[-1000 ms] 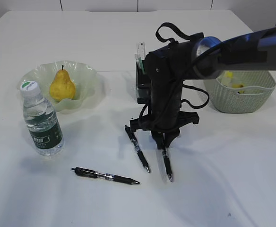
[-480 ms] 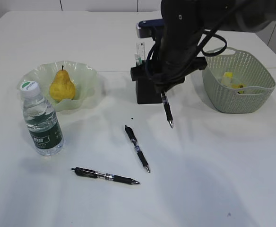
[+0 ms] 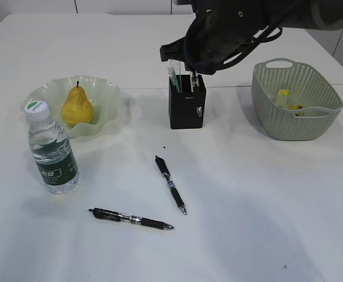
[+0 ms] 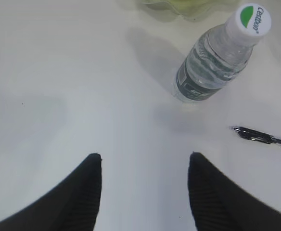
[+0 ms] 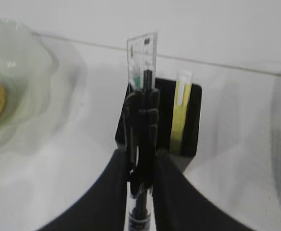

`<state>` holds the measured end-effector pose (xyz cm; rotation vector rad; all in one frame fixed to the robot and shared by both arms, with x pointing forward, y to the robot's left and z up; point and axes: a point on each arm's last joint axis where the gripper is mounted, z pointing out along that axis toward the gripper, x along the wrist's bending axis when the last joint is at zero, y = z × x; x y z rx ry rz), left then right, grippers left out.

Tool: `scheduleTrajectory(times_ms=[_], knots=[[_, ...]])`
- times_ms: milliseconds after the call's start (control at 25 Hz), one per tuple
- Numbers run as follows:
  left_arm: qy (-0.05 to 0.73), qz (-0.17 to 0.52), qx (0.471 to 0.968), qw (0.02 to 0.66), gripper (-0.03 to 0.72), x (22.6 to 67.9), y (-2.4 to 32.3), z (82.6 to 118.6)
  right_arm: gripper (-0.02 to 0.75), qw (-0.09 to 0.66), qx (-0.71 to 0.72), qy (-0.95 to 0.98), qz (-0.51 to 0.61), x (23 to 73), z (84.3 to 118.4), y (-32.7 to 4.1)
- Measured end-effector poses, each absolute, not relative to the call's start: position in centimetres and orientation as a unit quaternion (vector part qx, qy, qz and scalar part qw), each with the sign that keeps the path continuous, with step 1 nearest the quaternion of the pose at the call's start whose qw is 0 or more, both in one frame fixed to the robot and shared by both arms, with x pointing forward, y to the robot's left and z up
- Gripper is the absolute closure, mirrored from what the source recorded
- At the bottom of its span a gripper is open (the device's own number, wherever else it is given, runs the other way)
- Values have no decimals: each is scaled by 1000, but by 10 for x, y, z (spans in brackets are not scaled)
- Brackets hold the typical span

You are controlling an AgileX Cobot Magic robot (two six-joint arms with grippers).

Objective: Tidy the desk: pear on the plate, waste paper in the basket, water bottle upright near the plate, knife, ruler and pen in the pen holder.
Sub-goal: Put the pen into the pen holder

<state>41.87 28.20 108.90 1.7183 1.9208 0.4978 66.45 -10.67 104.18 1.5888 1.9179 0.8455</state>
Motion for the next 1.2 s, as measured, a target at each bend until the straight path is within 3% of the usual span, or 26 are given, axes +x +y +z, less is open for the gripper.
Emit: scheduleTrajectory(times_ms=[480, 1200], knots=[[708, 181, 634, 253, 286, 418, 282, 1089, 645, 333, 493, 679, 430, 693, 1058, -119], [709, 181, 634, 252, 286, 418, 282, 1088, 646, 331, 447, 677, 481, 728, 998, -126]])
